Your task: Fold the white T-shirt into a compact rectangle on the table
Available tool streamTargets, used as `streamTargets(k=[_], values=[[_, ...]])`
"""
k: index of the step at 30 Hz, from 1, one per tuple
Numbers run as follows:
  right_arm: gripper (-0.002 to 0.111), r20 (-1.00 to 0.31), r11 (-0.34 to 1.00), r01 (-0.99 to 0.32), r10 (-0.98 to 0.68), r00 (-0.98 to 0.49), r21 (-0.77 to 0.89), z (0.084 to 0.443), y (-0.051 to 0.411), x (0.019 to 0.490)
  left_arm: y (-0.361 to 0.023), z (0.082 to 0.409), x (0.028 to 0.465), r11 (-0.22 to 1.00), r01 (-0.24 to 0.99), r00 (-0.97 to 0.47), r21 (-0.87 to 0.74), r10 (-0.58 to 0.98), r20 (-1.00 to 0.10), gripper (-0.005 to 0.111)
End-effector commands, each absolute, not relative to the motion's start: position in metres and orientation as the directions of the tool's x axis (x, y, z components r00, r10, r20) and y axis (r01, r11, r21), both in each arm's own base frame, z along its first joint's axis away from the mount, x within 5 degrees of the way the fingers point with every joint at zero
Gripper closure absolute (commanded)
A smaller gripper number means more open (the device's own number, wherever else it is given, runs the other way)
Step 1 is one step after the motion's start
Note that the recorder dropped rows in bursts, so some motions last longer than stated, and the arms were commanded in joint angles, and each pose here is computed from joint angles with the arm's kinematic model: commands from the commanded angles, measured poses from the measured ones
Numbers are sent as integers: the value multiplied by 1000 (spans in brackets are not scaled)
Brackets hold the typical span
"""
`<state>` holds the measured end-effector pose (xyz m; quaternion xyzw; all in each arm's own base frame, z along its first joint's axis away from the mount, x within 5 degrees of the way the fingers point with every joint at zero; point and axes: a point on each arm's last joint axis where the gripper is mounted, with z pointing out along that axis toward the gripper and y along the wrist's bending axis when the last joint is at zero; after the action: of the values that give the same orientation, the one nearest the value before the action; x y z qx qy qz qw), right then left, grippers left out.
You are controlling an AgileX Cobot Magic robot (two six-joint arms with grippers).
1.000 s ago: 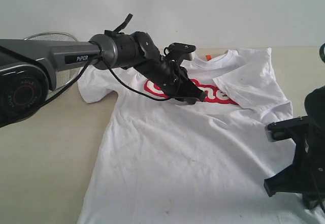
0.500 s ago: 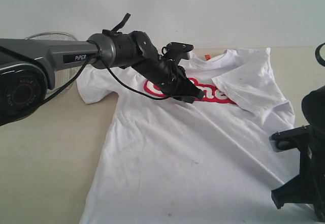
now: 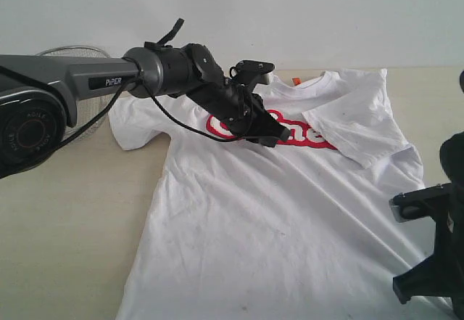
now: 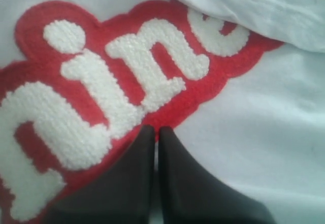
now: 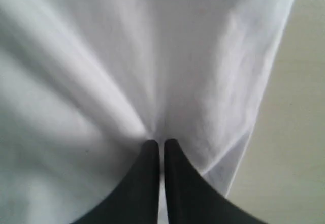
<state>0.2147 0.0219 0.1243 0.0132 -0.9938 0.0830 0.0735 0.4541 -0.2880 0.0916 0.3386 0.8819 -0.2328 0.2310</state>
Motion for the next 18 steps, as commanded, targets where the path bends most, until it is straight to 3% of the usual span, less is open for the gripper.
streamTargets(k=[1, 5, 7, 12, 18], values=[[109, -102, 993, -7, -19, -995, -117, 173, 24, 223, -276, 73, 457, 672, 705, -671, -227, 526, -523, 102], [109, -465, 996, 3, -41, -884, -94, 228, 25, 245, -276, 78, 457, 672, 706, -667, -224, 524, -530, 102], [109, -558, 993, 14, -52, -828, -113, 241, 21, 261, -276, 83, 458, 670, 709, -662, -220, 523, -537, 102], [109, -552, 981, 108, 3, -834, -158, 241, -11, 320, -275, 111, 457, 657, 722, -642, -215, 522, -562, 102], [109, -500, 983, 35, -60, -864, -178, 220, -29, 386, -260, 145, 451, 615, 760, -620, -210, 591, -516, 102]])
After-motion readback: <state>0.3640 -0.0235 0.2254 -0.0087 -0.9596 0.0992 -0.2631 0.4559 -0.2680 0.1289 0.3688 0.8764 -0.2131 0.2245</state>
